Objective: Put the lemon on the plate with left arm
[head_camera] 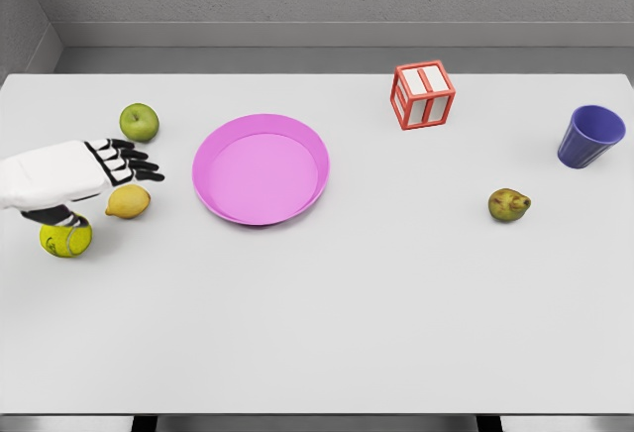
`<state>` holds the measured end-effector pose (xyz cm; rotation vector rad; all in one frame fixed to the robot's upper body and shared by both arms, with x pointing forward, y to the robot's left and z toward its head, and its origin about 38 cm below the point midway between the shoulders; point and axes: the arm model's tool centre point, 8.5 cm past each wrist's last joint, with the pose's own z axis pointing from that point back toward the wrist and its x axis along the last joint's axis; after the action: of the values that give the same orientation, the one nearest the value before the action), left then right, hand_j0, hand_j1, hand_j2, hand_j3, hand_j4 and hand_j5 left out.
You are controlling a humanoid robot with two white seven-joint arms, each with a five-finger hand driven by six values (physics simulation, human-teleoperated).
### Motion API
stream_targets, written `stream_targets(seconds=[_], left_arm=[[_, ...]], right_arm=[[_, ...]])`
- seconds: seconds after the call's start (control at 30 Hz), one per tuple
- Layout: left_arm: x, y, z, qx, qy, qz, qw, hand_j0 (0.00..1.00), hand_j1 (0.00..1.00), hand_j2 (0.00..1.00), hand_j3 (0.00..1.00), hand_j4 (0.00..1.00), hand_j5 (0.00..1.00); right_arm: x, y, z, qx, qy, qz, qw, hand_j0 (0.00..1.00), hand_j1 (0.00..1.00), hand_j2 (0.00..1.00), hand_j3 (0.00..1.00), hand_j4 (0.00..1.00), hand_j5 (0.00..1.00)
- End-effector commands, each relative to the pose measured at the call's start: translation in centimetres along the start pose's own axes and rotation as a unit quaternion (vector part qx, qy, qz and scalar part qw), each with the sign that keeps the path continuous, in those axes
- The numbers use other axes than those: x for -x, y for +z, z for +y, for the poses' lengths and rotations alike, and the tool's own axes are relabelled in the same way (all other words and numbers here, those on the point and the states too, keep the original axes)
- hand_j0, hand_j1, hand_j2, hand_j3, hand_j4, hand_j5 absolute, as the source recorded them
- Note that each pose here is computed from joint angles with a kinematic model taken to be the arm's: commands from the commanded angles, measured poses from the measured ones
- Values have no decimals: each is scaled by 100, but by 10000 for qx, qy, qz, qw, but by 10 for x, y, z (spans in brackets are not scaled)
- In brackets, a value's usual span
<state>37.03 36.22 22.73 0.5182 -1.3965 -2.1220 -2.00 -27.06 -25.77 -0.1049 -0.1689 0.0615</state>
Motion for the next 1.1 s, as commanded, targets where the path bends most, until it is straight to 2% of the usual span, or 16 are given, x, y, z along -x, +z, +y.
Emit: stream_targets(seconds=[0.0, 0.17, 0.23, 0.4, 0.63, 1.07], left_arm=[[0, -4, -1, 25, -49, 19, 10000, 100, 100, 100, 100, 100, 100], [3, -9, -1, 23, -134, 69, 9999, 100, 100, 100, 100, 100, 100], [6, -16, -7, -27, -2, 91, 10000, 100, 100, 100, 100, 100, 100], [11, -17, -14, 41, 40, 183, 9998, 100, 100, 100, 100, 100, 100], [10, -28, -19, 7, 68, 172, 9998, 94, 94, 94, 94, 94, 94], [8, -36, -17, -76, 78, 114, 9999, 93, 93, 93, 93, 93, 93]], right_arm=[[0, 0, 0, 4, -3, -1, 10000, 100, 100, 100, 100, 100, 100], [0, 0, 0, 4, -3, -1, 10000, 100, 100, 100, 100, 100, 100], [0, 0, 0, -3, -3, -1, 10000, 100, 100, 100, 100, 100, 100], [0, 0, 0, 4, -3, -1, 10000, 100, 100, 100, 100, 100, 100], [0, 0, 0, 4, -3, -1, 10000, 100, 100, 100, 100, 100, 100], [0, 0, 0, 4, -3, -1, 10000, 100, 100, 100, 100, 100, 100]])
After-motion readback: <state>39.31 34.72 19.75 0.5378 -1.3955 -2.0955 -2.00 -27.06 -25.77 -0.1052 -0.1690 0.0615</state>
